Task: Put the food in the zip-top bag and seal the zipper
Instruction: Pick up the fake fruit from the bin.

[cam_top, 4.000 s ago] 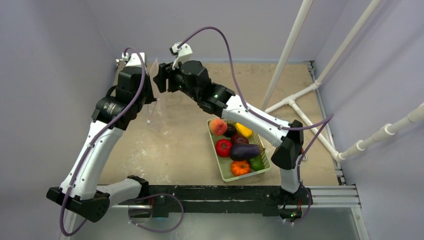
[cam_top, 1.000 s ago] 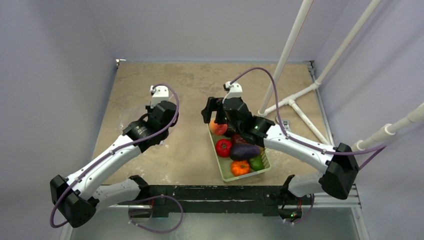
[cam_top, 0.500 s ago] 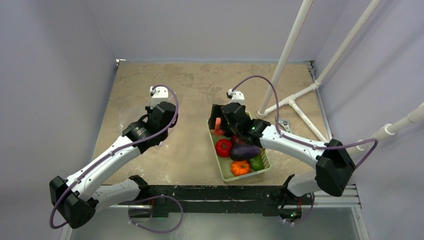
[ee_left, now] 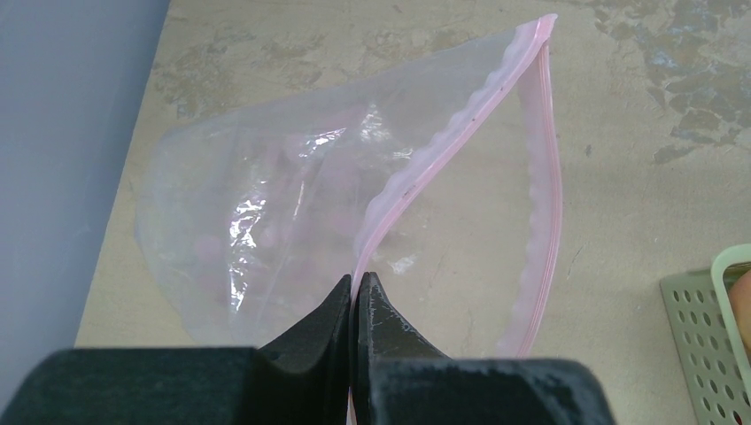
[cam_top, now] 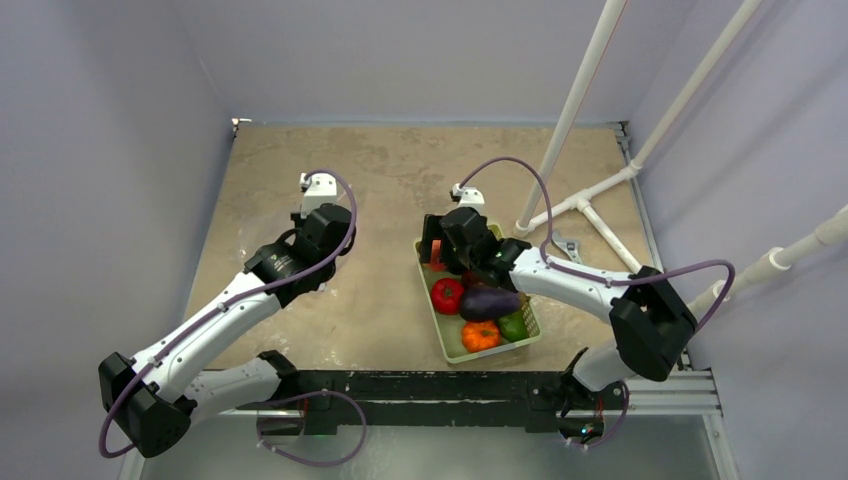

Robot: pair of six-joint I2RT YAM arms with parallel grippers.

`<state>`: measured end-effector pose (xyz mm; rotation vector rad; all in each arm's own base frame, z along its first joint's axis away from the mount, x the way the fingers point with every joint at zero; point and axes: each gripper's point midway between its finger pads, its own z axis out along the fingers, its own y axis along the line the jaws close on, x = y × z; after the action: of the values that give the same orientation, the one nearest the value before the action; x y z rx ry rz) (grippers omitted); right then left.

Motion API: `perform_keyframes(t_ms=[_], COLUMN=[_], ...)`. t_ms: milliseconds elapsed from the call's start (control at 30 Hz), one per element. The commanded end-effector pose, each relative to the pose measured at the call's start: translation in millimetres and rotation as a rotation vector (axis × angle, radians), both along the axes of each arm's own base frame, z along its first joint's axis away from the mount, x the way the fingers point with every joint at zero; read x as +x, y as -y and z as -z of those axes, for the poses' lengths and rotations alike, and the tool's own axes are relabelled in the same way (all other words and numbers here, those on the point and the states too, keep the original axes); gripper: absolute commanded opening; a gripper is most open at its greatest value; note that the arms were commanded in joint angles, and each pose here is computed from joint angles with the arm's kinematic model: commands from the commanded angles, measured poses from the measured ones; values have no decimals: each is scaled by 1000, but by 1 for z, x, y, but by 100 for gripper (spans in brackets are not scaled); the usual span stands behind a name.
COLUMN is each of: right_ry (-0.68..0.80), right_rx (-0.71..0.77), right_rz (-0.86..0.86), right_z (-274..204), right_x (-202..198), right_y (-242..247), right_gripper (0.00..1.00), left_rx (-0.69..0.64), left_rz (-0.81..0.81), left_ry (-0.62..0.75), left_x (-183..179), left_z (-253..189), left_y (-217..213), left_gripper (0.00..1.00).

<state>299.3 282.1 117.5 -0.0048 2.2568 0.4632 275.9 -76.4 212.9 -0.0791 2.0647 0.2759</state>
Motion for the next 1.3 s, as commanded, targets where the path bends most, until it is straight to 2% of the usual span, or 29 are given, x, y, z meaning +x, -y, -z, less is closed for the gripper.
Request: perform_keyframes(t_ms=[0,233,500,600,700,933,1267], right_ry=[11,3,31,54,109,216,325], right_rx=[39,55,64,75,79,153,290], right_rz=[-18,-45,-48,-39,-23,-150,-377], right_z=[-2,-1,-21,-38,-63,-116,-172], right_x=[2,-1,-2,-1,6,2,-18], right_y=[-7,-9,-6,-4,-1,-21,-86], right_gripper=[91,78,40,32,30,27,29], left_rx=[-42,-40,-44,-46,-46,-44,-55], left_rz=[0,1,1,0,-2,1,5], left_ry=[43,41,45,47,48,45,56], left_x=[2,2,1,1,1,1,0], left_z=[-9,-9,-10,-11,-11,-10,-14], left_y=[4,3,3,2,2,3,2], left_gripper=[0,0,0,0,0,0,0])
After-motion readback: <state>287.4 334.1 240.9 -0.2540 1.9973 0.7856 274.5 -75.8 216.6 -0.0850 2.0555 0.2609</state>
